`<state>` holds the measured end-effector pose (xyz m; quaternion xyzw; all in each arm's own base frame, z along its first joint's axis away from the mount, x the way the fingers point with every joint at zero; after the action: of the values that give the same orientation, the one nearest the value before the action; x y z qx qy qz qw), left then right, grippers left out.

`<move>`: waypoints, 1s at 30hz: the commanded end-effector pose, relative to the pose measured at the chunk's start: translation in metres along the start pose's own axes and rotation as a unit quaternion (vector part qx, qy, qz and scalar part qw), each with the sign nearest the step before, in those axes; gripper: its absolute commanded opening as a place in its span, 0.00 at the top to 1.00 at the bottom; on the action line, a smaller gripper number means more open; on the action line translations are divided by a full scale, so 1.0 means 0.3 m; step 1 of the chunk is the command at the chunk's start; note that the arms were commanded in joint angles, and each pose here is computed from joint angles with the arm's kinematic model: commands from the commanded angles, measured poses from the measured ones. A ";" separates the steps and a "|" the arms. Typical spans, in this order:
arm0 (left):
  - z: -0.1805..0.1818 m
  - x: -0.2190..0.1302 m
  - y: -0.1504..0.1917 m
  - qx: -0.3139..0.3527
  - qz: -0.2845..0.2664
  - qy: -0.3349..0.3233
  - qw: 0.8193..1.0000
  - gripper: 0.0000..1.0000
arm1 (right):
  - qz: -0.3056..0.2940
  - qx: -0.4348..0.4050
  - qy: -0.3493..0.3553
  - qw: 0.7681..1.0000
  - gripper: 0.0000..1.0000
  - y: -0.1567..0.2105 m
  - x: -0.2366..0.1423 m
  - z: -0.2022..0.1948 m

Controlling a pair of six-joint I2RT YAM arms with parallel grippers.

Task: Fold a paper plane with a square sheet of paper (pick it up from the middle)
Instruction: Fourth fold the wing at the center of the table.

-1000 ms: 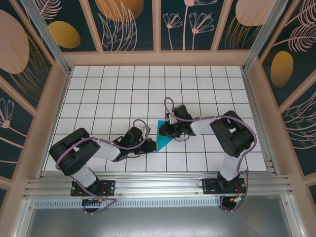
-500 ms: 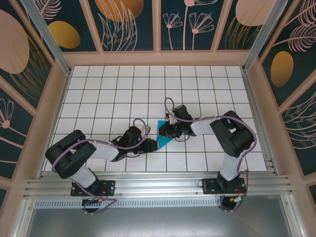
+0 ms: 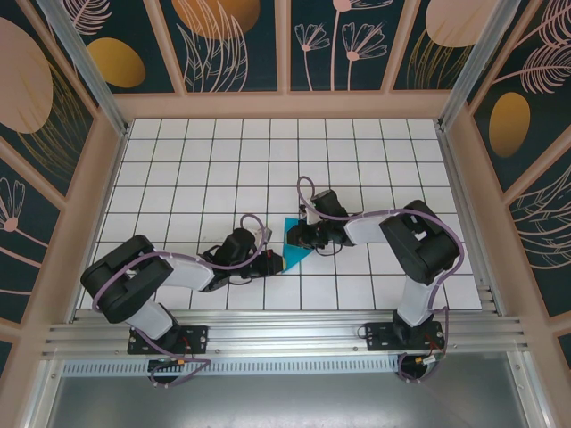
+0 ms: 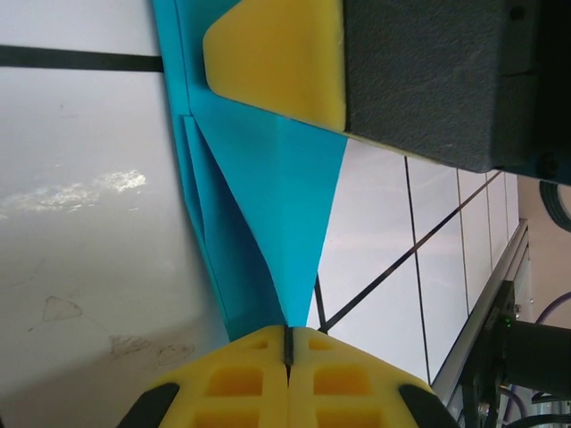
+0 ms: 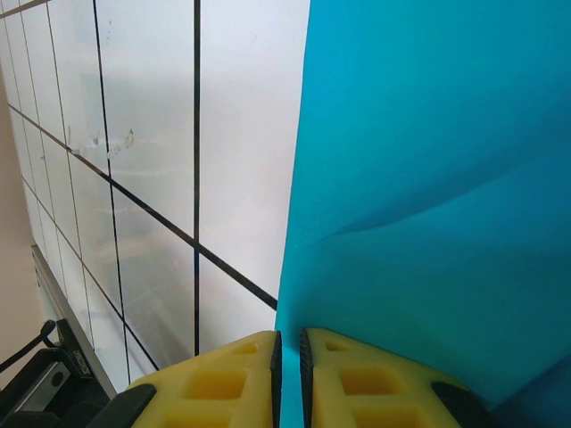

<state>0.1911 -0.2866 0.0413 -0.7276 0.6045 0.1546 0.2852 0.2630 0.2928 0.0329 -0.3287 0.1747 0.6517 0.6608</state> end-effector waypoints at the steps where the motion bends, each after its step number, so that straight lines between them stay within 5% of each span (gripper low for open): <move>1: 0.045 0.012 0.047 -0.006 0.036 -0.013 0.999 0.96 | 0.018 0.025 0.082 0.996 0.83 0.077 0.016 -0.144; 18: 0.137 0.002 0.163 -0.037 0.108 -0.053 0.992 0.93 | 0.018 0.020 0.110 0.994 0.83 0.077 0.015 -0.161; 21: 0.130 -0.019 0.167 -0.039 0.108 -0.055 0.992 0.86 | 0.018 0.021 0.115 0.993 0.84 0.080 0.017 -0.169; 30: 0.010 -0.129 0.071 -0.013 0.025 -0.042 0.999 0.76 | 0.022 0.023 0.124 0.992 0.84 0.094 0.025 -0.191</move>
<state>0.1622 -0.2679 0.0492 -0.6998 0.6306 0.1862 0.2793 0.2626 0.2929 0.0314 -0.3415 0.1803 0.6439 0.6605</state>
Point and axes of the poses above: each hand's point on the last joint's axis, 136 mm out from that joint toward the fingers, its own x axis out along the fingers, its own z axis along the line the jaws close on, y = z × x, the point moved 2 cm from there along -x, back along the fingers, and after that the axes turned 3 degrees about -x, right-handed, at the moved point
